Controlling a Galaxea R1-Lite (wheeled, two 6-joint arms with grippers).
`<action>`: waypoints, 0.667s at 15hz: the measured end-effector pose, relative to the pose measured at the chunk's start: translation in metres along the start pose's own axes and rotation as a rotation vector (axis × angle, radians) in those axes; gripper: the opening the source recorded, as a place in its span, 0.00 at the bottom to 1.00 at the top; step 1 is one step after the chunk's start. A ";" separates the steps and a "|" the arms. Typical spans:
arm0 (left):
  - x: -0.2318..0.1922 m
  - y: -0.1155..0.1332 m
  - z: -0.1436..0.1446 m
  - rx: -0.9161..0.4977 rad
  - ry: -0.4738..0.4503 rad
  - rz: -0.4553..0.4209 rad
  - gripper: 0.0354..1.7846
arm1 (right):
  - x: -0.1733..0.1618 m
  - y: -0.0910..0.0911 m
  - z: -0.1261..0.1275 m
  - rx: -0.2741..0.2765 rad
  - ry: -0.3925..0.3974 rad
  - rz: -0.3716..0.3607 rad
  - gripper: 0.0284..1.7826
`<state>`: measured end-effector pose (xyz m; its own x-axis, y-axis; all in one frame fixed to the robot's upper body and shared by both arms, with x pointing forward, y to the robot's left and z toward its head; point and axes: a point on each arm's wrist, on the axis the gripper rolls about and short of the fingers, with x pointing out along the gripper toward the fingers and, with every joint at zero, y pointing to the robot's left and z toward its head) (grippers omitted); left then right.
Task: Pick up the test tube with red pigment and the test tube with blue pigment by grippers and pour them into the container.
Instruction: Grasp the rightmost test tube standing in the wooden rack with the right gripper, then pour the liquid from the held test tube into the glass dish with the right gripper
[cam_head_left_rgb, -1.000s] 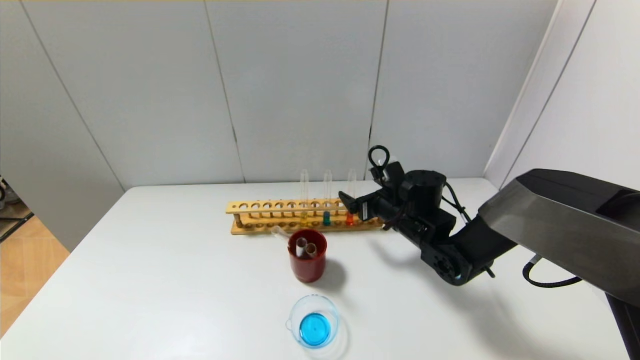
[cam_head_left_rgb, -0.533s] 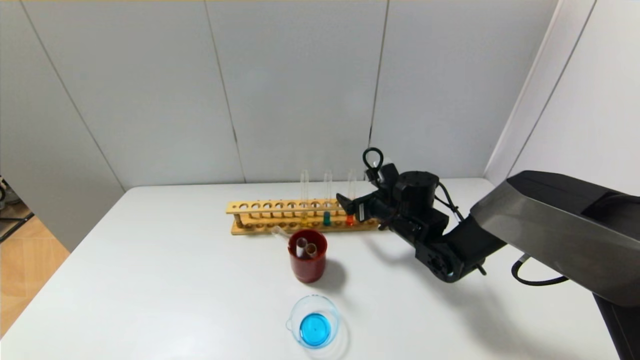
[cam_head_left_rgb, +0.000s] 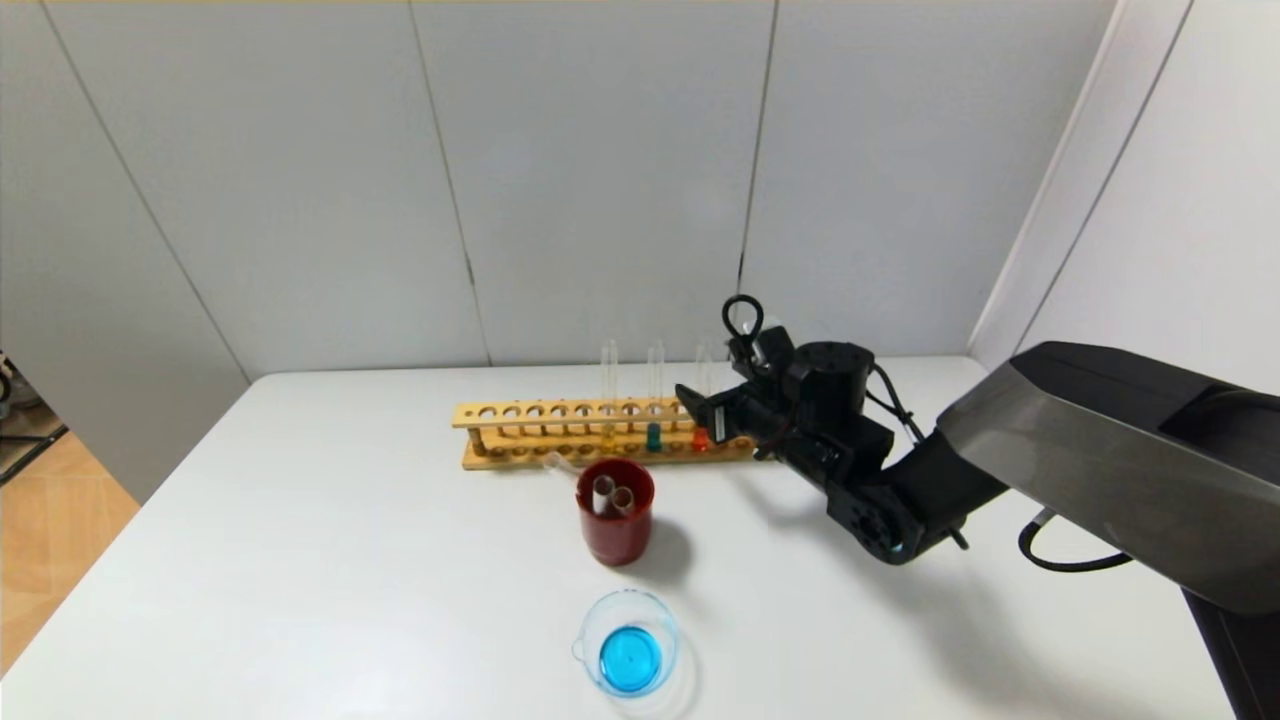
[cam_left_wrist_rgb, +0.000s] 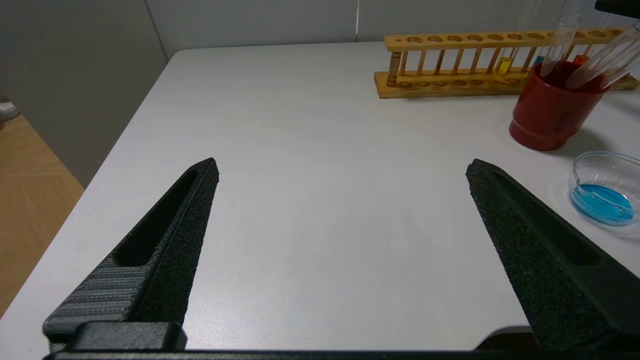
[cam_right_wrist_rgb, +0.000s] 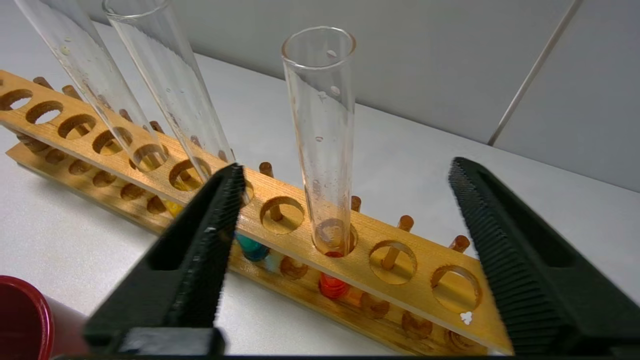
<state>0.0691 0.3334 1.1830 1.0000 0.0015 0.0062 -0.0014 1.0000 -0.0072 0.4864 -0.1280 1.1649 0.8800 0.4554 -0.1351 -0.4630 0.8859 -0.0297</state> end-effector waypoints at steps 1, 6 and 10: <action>0.000 0.000 0.000 0.000 0.000 0.000 0.98 | 0.001 0.000 0.001 0.000 -0.005 0.000 0.68; 0.000 0.000 0.000 0.000 0.000 0.000 0.98 | 0.004 0.009 0.006 -0.003 -0.021 0.018 0.20; 0.000 0.000 0.000 0.000 0.000 0.000 0.98 | 0.005 0.013 0.008 -0.012 -0.028 0.024 0.17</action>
<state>0.0691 0.3334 1.1831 1.0000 0.0011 0.0066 -0.0010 1.0000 -0.0070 0.4855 -0.1135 1.1718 0.8710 0.4793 -0.1079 -0.4855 0.8734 -0.0386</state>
